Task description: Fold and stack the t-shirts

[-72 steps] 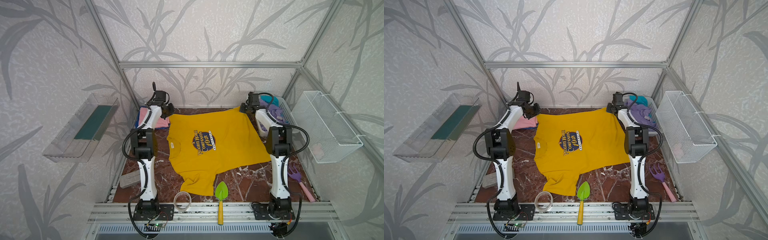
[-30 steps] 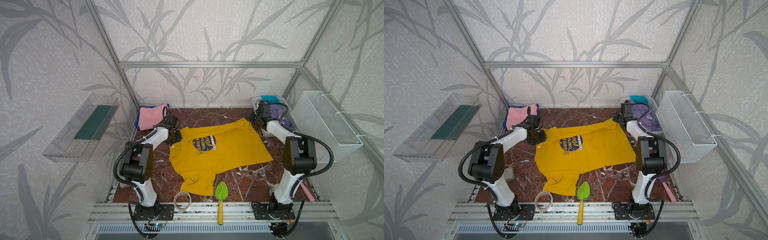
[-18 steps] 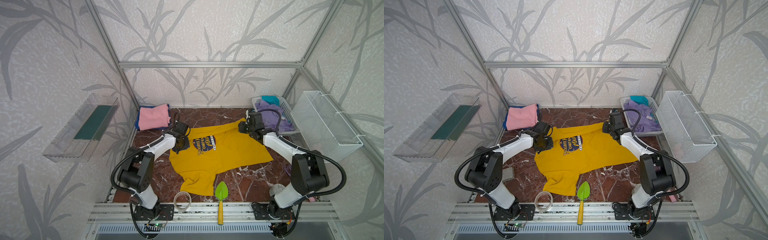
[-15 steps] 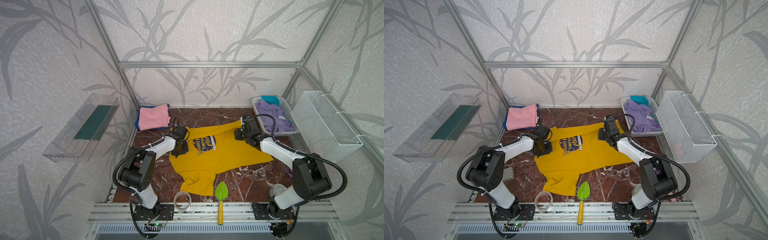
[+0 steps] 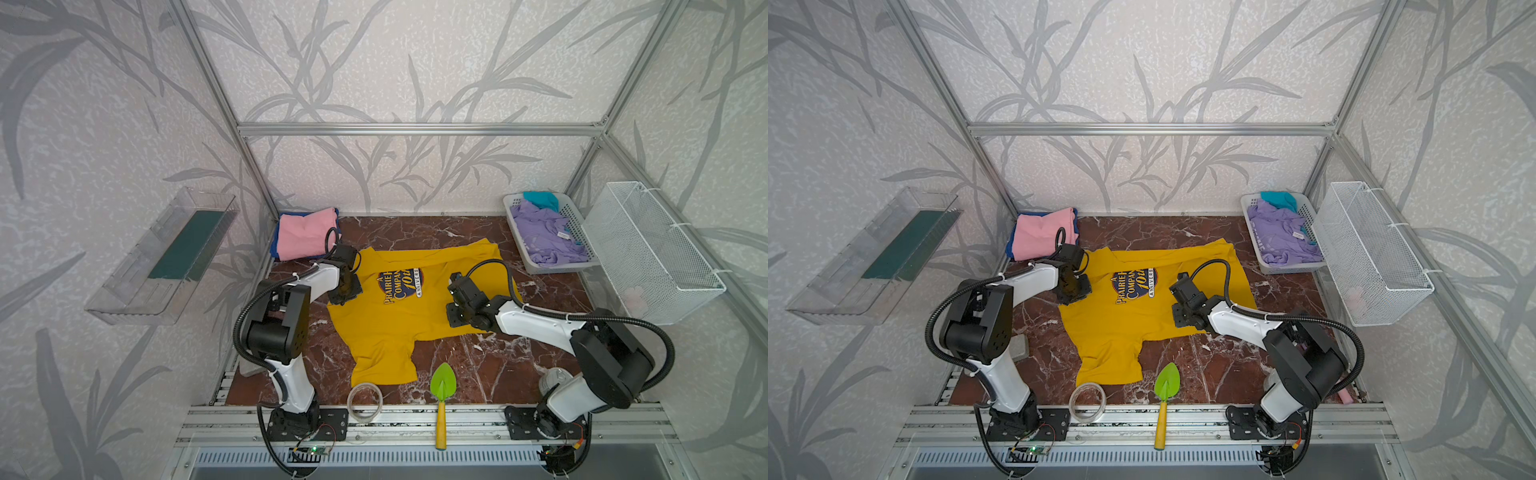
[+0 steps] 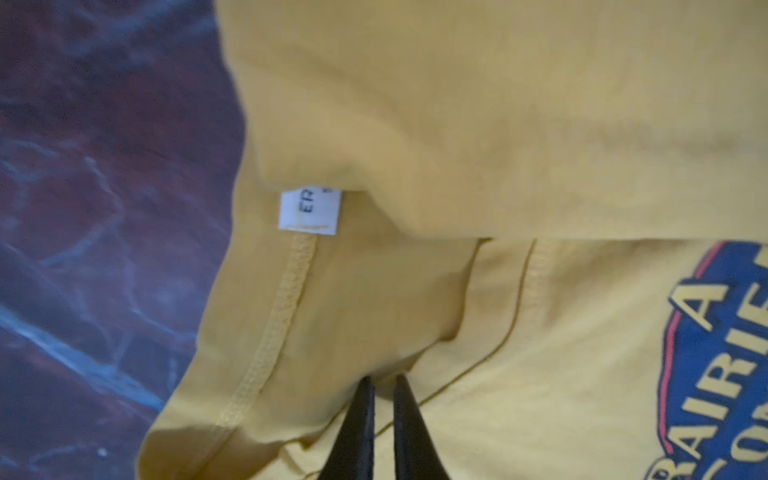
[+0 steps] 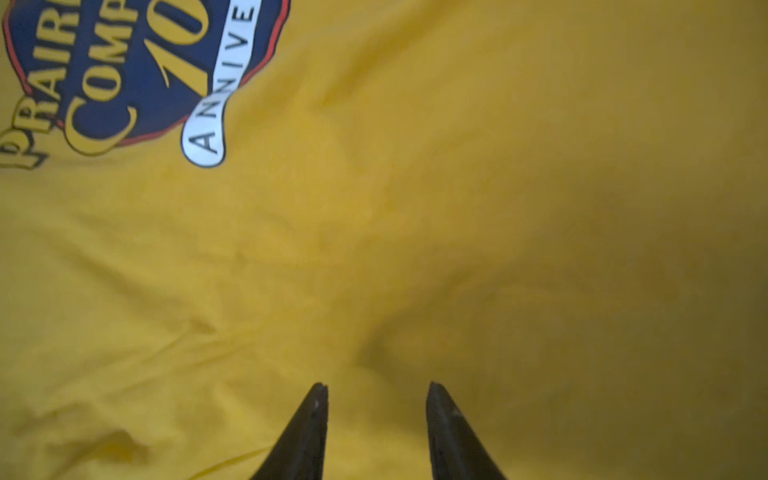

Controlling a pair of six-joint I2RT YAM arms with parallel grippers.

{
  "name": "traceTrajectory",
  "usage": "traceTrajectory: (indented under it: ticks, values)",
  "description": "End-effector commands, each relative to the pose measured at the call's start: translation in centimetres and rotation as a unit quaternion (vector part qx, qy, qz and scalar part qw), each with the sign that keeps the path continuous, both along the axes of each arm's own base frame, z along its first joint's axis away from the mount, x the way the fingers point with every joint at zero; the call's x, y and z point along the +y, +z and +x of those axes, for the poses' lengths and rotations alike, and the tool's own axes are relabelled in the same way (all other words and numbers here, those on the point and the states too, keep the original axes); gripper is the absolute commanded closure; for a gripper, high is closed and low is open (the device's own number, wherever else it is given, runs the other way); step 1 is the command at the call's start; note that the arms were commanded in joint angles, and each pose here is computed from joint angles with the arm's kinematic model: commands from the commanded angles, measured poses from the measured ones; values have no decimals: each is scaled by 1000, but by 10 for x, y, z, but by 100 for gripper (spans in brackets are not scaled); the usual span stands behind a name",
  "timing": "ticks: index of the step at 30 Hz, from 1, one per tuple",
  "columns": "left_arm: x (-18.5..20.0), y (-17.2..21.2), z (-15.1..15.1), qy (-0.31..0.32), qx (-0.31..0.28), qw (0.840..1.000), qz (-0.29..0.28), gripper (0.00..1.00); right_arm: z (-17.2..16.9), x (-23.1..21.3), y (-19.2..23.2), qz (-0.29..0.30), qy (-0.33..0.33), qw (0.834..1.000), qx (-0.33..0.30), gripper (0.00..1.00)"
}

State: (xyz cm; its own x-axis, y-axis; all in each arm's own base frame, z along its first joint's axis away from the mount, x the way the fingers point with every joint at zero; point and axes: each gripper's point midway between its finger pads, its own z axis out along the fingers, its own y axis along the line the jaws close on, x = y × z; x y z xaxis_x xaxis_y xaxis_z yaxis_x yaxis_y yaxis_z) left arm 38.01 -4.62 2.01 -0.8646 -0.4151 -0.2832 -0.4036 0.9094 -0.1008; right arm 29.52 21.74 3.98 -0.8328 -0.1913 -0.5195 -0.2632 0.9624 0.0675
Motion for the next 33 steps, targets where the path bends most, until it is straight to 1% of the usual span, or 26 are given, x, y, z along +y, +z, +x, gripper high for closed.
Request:
traceTrajectory:
  ticks: [1,5,7,9,12,15,17,20,22,23,24,27,33]
  values:
    - [15,-1,2,7,10,1000,16,86,-11,20,-12,-9,14,1000,20,59]
    - [5,4,-1,4,6,1000,-4,86,-35,47,-36,-6,41,997,65,60]
    - [3,14,2,5,0,1000,-4,85,-38,49,-36,-4,34,997,72,60]
    - [-1,33,12,4,-23,1000,-6,83,-21,40,-19,-11,13,999,33,61]
    - [-15,68,42,-12,-75,997,-9,76,26,29,41,1,7,999,-45,61]
    - [-25,92,76,-25,-106,994,-9,67,67,12,88,22,-16,996,-82,61]
    - [-29,98,97,-32,-108,994,-4,60,87,4,105,24,-24,995,-97,61]
    - [-32,96,128,-46,-101,994,20,51,107,-2,111,11,-28,994,-102,61]
    - [-34,89,143,-58,-93,993,39,49,118,-10,108,11,-39,995,-94,60]
    - [-36,82,149,-65,-83,993,45,48,123,-16,110,20,-50,994,-91,59]
    - [-36,79,155,-68,-79,993,51,47,127,-20,98,24,-60,995,-73,59]
    - [-36,64,165,-75,-67,993,64,45,135,-36,88,43,-87,994,-55,58]
    - [-40,39,179,-85,-51,993,68,42,139,-51,72,46,-103,993,-35,57]
